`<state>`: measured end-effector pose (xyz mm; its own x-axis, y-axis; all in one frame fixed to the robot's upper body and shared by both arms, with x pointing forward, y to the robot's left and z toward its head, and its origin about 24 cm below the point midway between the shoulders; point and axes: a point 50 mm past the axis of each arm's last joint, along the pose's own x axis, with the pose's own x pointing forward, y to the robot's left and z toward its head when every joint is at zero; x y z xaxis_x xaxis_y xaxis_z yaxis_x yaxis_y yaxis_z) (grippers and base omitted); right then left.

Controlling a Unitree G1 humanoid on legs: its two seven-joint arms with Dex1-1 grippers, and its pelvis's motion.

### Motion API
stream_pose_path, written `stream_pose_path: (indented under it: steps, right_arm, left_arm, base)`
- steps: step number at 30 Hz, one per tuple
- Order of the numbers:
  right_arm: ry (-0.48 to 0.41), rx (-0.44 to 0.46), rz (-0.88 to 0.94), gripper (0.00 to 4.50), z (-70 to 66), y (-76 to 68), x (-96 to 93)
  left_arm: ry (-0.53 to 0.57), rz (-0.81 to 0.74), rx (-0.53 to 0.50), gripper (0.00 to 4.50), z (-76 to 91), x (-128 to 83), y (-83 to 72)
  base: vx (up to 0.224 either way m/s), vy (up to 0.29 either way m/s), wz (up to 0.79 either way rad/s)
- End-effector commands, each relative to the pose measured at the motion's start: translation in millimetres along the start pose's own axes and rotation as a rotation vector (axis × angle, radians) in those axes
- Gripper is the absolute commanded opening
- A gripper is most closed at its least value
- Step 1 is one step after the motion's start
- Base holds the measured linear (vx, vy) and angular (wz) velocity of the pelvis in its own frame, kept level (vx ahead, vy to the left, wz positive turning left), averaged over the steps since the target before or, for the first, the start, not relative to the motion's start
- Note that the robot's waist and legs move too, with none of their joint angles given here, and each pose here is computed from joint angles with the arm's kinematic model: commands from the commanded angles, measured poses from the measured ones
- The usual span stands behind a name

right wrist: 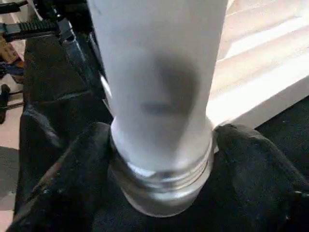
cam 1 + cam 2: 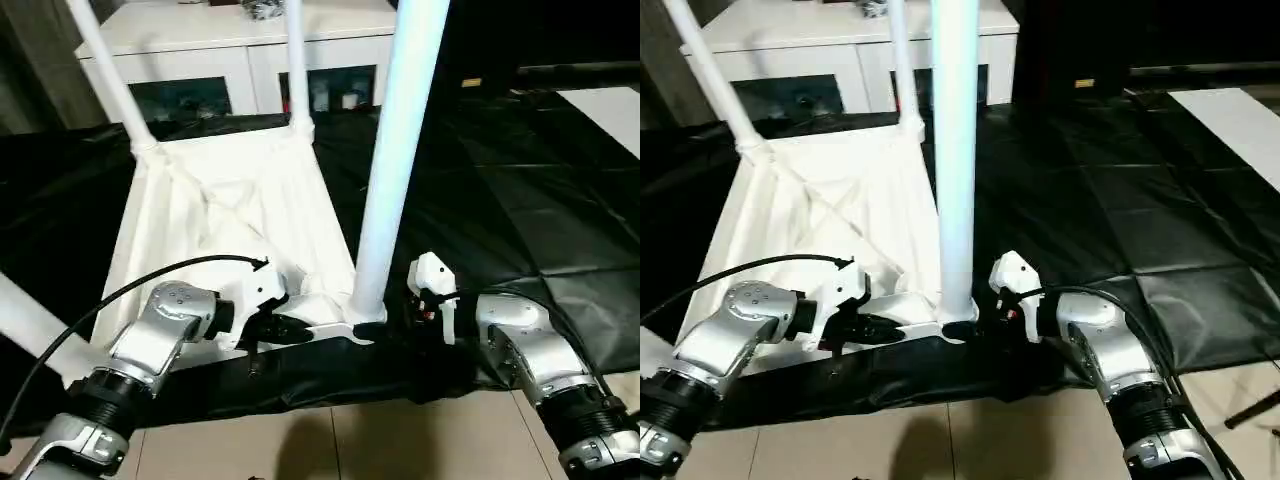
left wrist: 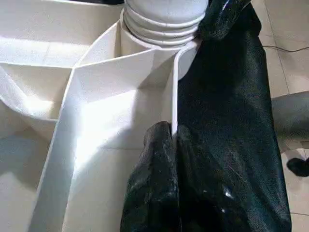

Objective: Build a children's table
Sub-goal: Rotate leg to tighten

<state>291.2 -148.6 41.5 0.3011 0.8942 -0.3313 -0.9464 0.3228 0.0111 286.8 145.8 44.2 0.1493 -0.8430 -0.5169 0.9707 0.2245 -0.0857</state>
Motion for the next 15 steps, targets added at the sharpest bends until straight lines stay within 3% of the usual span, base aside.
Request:
stream_pose_path:
  steps: [1, 8, 14, 15]
  right_arm:
    - [-0.004, -0.010, -0.001, 3.29, 3.3, -0.6, -1.3]
    - [-0.014, -0.001, 0.001, 2.74, 3.0, -0.2, -1.6]
    - [-0.037, 0.022, -0.027, 2.68, 1.1, 0.5, 5.1]
    - [-0.046, 0.038, -0.096, 2.68, -1.1, -3.1, 10.3]
  left_arm:
    - [-0.003, -0.039, -0.017, 0.00, -1.2, -1.3, -3.9]
    - [0.008, -0.056, -0.018, 0.00, -1.7, -1.6, -5.9]
    - [0.007, -0.059, -0.019, 0.00, -1.6, 3.7, -8.2]
    - [0.007, -0.033, -0.018, 0.00, -1.5, 9.2, -6.9]
  base:
    - [0.000, 0.000, 0.00]
    - [0.000, 0.000, 0.00]
    - [0.000, 0.000, 0.00]
    - [0.000, 0.000, 0.00]
